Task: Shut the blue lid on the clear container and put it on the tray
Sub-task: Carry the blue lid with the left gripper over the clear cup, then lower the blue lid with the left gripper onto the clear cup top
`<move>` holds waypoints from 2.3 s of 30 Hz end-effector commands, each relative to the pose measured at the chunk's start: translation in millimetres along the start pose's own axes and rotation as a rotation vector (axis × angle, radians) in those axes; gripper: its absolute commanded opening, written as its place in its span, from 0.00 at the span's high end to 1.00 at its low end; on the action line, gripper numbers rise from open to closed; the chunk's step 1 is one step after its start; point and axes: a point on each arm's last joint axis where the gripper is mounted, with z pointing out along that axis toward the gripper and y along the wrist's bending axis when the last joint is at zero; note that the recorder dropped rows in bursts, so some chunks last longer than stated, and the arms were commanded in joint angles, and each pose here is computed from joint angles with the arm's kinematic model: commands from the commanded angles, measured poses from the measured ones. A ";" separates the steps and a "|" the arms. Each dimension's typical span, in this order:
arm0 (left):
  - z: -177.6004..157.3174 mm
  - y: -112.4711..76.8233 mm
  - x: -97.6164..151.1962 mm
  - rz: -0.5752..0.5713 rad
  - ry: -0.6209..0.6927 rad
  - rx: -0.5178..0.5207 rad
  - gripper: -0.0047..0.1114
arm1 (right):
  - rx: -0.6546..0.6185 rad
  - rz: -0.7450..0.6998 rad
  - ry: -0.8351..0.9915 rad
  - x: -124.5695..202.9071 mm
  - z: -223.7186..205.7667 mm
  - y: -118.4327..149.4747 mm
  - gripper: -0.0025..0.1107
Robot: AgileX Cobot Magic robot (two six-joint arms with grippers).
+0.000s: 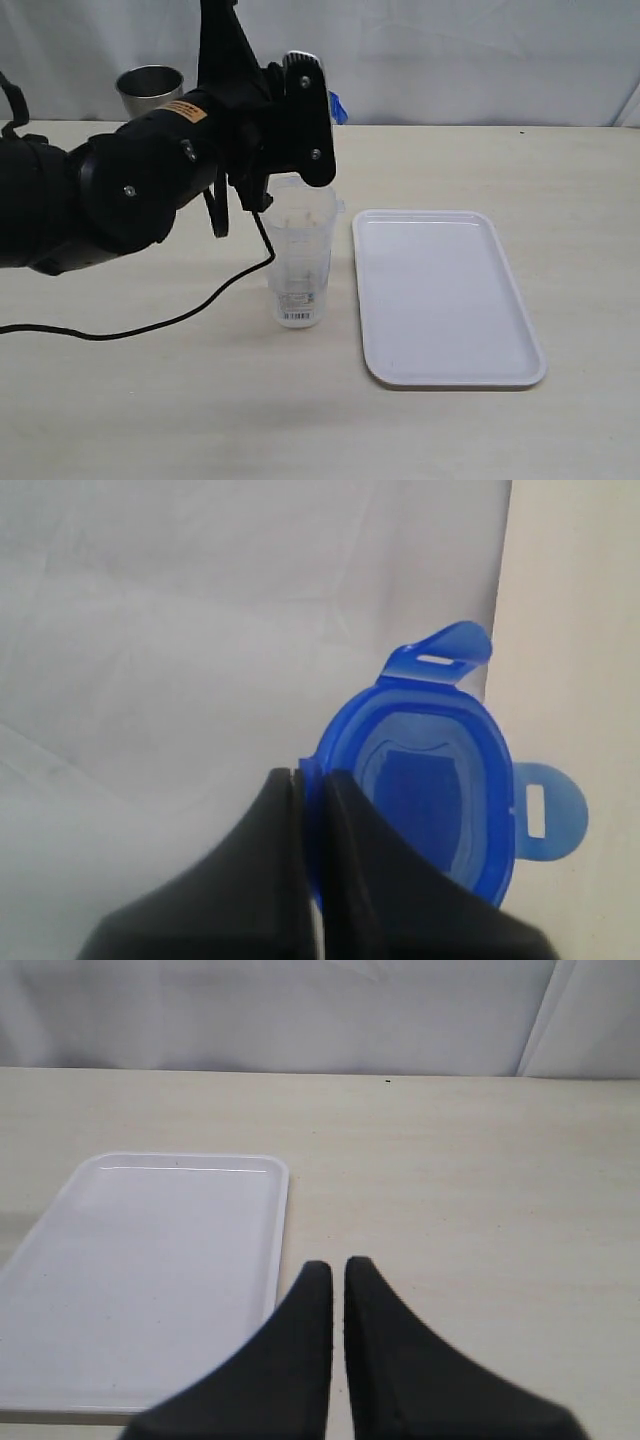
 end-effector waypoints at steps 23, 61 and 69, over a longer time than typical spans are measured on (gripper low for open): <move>-12.7 -9.2 -15.0 -0.022 0.075 0.014 0.96 | 0.005 0.000 -0.007 -0.1 -0.2 -0.3 0.94; -21.2 -21.8 -22.7 0.054 0.031 0.020 0.96 | 0.005 0.000 -0.007 -0.1 -0.2 -0.3 0.94; -21.3 -22.2 -20.6 0.026 0.055 0.023 0.96 | 0.005 0.000 -0.007 -0.1 -0.2 -0.3 0.94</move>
